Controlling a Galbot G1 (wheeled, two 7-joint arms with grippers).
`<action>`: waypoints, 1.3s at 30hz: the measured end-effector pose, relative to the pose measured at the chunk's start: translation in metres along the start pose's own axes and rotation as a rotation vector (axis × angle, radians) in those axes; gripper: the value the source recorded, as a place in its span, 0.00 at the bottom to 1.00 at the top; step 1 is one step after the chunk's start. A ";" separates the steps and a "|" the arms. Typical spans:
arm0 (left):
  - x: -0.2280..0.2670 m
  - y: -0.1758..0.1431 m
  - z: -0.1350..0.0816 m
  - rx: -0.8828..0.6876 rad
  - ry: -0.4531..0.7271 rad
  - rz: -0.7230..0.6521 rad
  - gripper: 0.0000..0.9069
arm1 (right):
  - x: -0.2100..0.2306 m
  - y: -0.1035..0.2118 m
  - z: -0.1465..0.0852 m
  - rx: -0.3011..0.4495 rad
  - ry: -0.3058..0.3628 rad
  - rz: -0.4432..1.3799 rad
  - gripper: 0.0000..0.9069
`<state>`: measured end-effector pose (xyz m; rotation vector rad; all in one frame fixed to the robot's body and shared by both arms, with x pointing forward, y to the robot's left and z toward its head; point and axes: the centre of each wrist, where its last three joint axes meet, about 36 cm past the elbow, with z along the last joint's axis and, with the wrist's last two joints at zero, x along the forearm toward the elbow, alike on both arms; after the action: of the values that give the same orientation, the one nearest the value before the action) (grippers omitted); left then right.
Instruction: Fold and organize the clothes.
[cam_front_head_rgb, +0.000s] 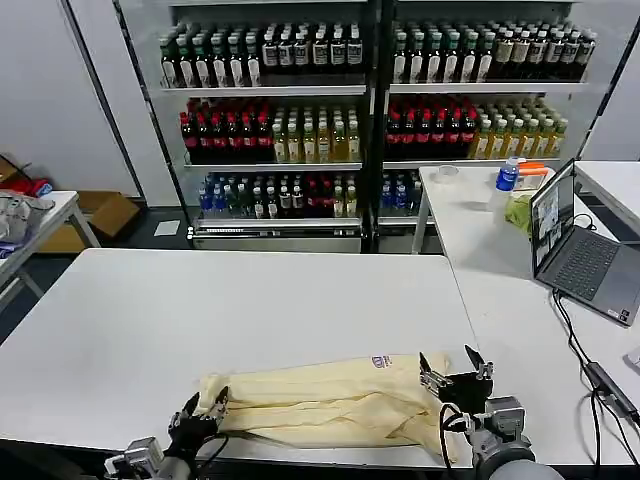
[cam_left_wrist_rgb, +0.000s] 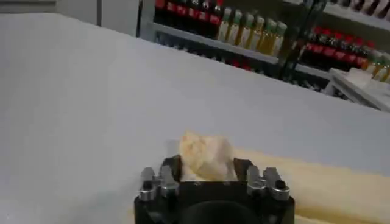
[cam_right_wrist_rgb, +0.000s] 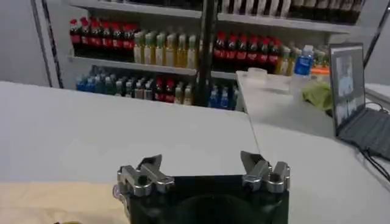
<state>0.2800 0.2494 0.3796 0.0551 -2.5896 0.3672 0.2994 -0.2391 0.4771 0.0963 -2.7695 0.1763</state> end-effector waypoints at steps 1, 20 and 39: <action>0.000 0.000 0.001 0.003 -0.001 0.000 0.07 | 0.000 0.000 0.000 0.000 -0.001 0.001 1.00; 0.003 0.027 -0.031 0.016 -0.068 -0.018 0.07 | 0.000 -0.004 -0.005 -0.005 -0.014 0.005 1.00; 0.008 0.144 -0.122 -0.230 -0.157 -0.221 0.08 | -0.006 -0.002 -0.005 -0.016 -0.020 -0.007 1.00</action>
<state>0.3168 0.4210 0.4487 0.2957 -2.7261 -0.0173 0.3073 -0.2403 0.4797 0.1048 -2.7901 0.1515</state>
